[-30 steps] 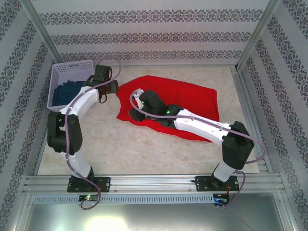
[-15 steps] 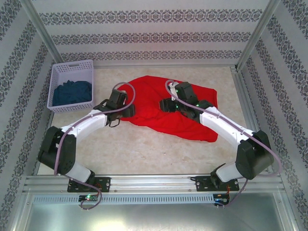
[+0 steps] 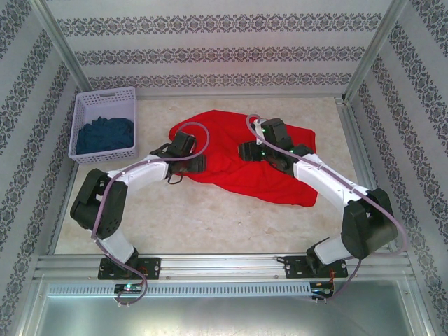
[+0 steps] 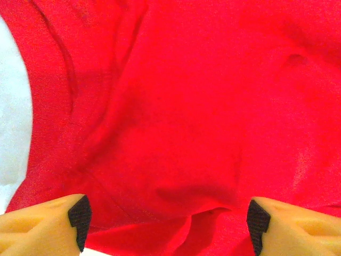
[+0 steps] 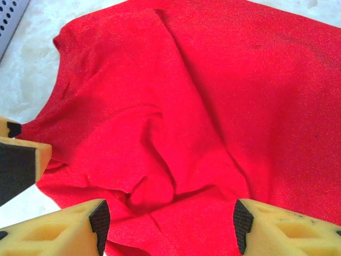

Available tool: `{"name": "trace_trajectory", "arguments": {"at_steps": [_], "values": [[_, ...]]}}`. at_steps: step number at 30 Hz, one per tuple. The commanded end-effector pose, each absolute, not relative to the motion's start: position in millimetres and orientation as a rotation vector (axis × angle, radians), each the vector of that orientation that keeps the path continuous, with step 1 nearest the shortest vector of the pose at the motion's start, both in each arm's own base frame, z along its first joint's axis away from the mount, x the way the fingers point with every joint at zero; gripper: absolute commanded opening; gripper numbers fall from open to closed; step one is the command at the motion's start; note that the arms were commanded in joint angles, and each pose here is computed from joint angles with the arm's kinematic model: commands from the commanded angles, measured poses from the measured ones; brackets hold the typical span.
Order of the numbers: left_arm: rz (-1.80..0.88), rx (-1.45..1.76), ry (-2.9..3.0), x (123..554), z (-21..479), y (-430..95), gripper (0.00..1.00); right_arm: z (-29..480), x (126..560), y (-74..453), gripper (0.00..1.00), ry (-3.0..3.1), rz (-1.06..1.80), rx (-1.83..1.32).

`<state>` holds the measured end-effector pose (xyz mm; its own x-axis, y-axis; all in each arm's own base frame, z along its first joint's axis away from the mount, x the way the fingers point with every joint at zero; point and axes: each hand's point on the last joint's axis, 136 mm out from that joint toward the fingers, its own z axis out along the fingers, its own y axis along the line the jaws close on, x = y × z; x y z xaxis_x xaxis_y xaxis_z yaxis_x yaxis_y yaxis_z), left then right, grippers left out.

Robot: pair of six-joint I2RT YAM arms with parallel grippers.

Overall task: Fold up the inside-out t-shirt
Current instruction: Flatten out the T-shirt at the center of the table, then adjust the T-shirt at the center of the table.

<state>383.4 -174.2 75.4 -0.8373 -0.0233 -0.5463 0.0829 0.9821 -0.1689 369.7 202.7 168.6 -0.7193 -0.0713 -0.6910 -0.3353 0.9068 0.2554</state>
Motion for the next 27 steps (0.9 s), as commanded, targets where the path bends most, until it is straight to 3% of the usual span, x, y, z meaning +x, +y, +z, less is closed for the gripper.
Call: {"name": "trace_trajectory", "arguments": {"at_steps": [1,11,17,23,27], "values": [[-0.285,0.133,2.508,387,86,-187,0.80,166,369,198,0.66,2.356,0.467,-0.280],[-0.320,0.321,2.486,389,91,-212,0.81,146,375,187,0.68,2.408,0.446,-0.237],[-0.302,0.421,2.533,399,67,-228,0.80,117,381,205,0.67,2.483,0.571,-0.201],[-0.291,0.440,2.569,407,50,-236,0.60,98,388,221,0.64,2.517,0.640,-0.191],[-0.307,0.417,2.560,407,52,-237,0.37,88,389,226,0.62,2.535,0.651,-0.210]]}}
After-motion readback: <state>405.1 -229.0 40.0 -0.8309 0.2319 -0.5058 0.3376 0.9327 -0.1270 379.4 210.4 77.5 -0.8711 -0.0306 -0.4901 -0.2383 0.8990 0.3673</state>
